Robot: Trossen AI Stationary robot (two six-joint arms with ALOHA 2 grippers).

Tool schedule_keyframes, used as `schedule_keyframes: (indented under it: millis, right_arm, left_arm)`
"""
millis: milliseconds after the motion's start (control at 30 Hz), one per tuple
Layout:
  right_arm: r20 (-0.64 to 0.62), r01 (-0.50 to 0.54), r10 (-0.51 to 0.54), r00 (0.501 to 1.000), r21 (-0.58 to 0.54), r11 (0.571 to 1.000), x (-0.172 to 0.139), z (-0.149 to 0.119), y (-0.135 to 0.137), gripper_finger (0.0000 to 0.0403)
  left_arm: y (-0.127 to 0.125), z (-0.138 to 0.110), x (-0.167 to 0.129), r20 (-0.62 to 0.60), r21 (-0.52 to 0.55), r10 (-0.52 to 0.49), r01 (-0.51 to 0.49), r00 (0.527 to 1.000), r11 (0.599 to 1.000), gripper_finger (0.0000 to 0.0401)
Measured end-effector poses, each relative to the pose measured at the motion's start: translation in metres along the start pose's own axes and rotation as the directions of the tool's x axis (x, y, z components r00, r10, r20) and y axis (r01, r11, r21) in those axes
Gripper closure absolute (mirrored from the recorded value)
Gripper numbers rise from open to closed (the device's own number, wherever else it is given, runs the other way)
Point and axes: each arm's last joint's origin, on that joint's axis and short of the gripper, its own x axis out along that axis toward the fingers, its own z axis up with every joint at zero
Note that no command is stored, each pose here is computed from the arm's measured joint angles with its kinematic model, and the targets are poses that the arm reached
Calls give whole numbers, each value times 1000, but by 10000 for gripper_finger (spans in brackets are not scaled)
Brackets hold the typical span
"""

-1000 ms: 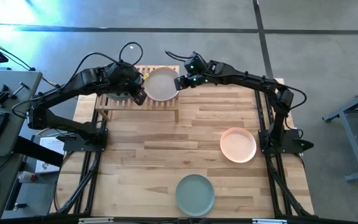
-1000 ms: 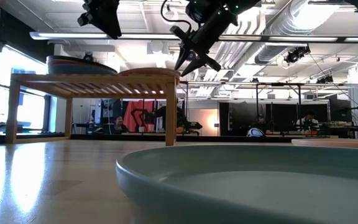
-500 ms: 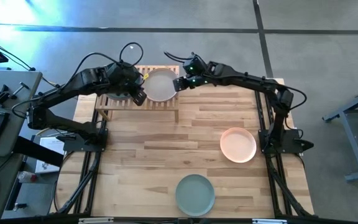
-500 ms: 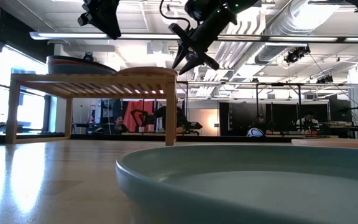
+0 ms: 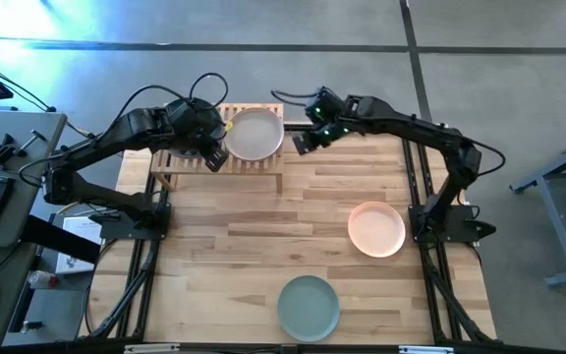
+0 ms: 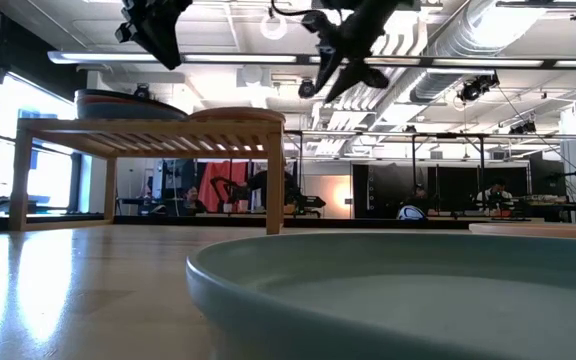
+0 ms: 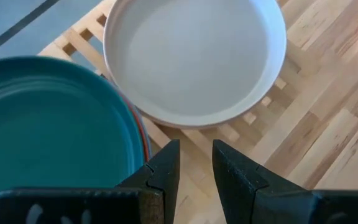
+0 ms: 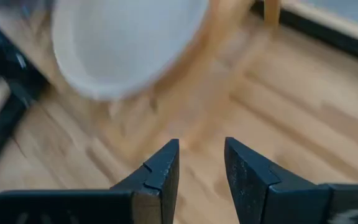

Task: Place and stack plates onto a shelf
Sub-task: Stack the white plate on the gray plate

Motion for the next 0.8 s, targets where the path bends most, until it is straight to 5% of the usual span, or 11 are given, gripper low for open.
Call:
schedule_keyframes:
  millis: [367,800]
  right_arm:
    - [-271,220,-236,933,-87,972,-5,-73,29,295]
    - [-443,377,-363,820,-60,924,28,-190,52,295]
  left_arm:
    - [-9,-8,-2,-94,27,-138,142,986,990,316]
    - [-40,-26,1,-157,115,-211,230,965,967,316]
